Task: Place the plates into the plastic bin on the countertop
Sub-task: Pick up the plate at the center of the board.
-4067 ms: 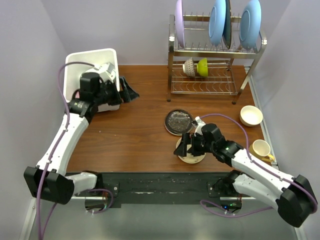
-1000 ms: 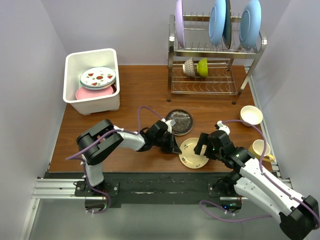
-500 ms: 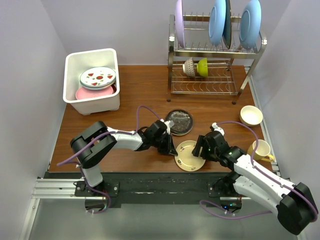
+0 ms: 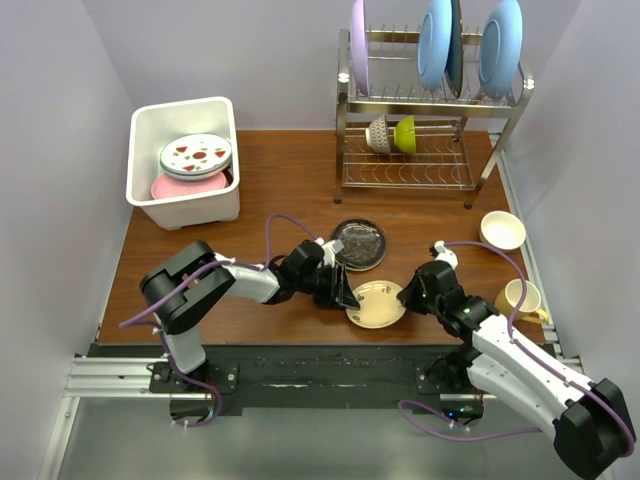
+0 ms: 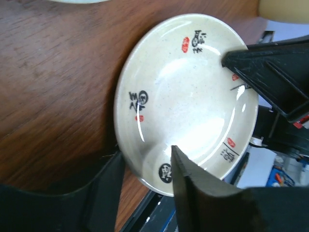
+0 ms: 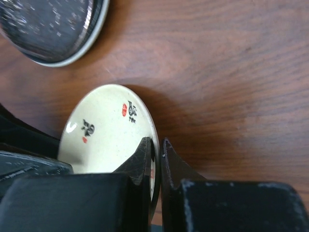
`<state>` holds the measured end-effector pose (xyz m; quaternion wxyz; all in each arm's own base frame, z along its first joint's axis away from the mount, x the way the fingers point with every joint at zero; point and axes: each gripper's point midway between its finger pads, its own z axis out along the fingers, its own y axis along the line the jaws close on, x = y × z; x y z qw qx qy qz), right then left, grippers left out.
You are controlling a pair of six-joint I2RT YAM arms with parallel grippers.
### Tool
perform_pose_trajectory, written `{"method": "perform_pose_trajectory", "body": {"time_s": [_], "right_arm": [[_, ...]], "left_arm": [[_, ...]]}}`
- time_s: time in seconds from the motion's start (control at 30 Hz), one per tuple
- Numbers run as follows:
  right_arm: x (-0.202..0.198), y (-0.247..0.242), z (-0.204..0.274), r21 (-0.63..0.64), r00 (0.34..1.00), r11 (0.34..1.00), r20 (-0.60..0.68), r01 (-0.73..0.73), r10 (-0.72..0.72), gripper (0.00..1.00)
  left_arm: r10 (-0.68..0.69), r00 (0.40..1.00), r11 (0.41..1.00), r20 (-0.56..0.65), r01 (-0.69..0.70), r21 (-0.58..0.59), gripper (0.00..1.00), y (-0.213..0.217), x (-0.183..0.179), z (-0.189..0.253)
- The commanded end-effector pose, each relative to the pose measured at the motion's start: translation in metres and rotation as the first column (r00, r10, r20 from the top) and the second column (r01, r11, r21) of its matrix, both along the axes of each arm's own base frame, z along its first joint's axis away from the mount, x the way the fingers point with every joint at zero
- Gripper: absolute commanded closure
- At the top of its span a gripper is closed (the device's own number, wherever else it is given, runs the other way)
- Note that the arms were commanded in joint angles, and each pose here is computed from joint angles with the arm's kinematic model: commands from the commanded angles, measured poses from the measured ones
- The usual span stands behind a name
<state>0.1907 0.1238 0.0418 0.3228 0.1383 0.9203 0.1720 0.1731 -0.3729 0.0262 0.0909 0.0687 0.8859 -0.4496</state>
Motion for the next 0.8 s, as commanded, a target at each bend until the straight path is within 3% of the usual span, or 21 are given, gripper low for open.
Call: {"method": "perform_pose_trajectory", "body": {"time_s": [0.0,0.27,0.77], "right_arm": [[-0.015,0.029,0.0,0.115,0.992,0.986,-0.019,-0.119,0.122,1.0],[-0.012,0.025,0.018,0.13,0.995,0.987,0.035,-0.097,0.093,1.0],[-0.009,0.022,0.084,0.21,0.978,0.973,0.203,-0.096,0.052,1.0]], "left_arm": [[-0.078,0.997,0.996,-0.005,0.077,-0.036,0.48,-0.007,-0.023,-0.018],[-0.112,0.991,0.987,-0.08,0.101,-0.127,0.44,-0.011,-0.038,-0.012],[-0.098,0.991,0.988,-0.092,0.086,-0.126,0.38,-0.009,-0.039,-0.016]]}}
